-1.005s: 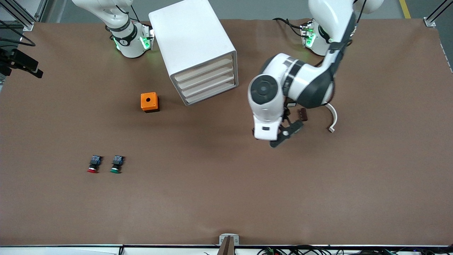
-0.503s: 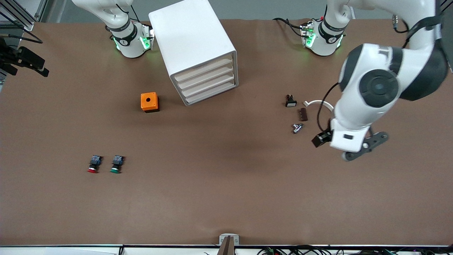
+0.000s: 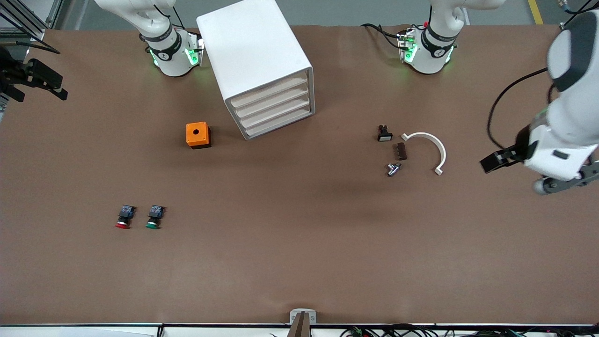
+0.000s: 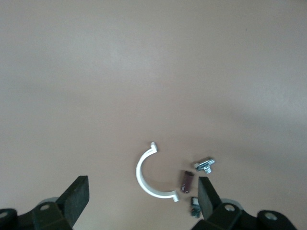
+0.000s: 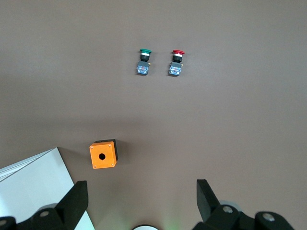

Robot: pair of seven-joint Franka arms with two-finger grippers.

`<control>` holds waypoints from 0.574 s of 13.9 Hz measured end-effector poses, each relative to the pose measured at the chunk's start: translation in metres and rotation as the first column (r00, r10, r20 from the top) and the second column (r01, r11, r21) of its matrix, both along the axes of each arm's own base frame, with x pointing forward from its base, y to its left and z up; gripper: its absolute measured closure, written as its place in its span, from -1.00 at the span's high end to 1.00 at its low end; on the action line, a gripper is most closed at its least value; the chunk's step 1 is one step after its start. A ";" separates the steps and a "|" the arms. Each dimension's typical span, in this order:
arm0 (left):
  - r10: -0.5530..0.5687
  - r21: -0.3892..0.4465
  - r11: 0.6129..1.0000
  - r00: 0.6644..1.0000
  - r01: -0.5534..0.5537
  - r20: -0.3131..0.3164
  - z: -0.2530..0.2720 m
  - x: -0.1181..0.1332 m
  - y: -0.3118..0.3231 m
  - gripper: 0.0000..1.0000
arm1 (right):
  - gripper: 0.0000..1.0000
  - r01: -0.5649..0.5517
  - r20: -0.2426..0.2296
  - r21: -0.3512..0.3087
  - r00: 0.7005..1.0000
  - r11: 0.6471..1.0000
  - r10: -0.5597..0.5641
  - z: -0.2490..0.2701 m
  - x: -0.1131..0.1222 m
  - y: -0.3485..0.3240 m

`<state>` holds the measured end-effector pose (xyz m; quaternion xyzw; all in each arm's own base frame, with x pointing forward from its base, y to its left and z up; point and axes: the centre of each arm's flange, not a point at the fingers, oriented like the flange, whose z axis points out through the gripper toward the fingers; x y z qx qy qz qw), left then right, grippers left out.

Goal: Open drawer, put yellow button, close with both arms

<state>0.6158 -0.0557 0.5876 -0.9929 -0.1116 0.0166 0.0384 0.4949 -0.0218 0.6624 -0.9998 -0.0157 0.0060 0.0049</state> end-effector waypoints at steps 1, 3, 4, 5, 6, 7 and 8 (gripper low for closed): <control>-0.022 -0.036 0.999 1.000 0.022 0.000 0.009 -0.009 0.020 1.00 | 1.00 0.000 0.001 0.000 1.000 1.000 0.000 0.000 0.000 -0.001; -0.060 -0.083 0.995 0.998 0.060 0.007 0.027 -0.035 0.046 1.00 | 1.00 0.004 0.001 0.001 1.000 1.000 -0.004 0.001 -0.001 -0.004; -0.084 -0.094 0.992 0.996 0.085 0.014 0.035 -0.050 0.048 1.00 | 1.00 0.007 0.002 0.001 1.000 1.000 -0.007 0.002 -0.002 -0.006; -0.107 -0.096 0.989 0.994 0.109 0.023 0.043 -0.065 0.043 1.00 | 1.00 0.010 0.004 0.002 1.000 1.000 -0.010 0.002 -0.002 -0.008; -0.128 -0.093 0.987 0.991 0.130 0.028 0.049 -0.078 0.031 1.00 | 1.00 0.012 0.006 0.002 1.000 1.000 -0.012 0.003 -0.003 -0.009; -0.149 -0.087 0.985 0.988 0.152 0.032 0.053 -0.091 0.018 1.00 | 1.00 0.012 0.010 0.002 1.000 1.000 -0.012 0.005 -0.004 -0.010; -0.165 -0.080 0.983 0.986 0.167 0.034 0.055 -0.103 0.007 1.00 | 1.00 0.012 0.014 0.002 1.000 1.000 -0.012 0.006 -0.005 -0.010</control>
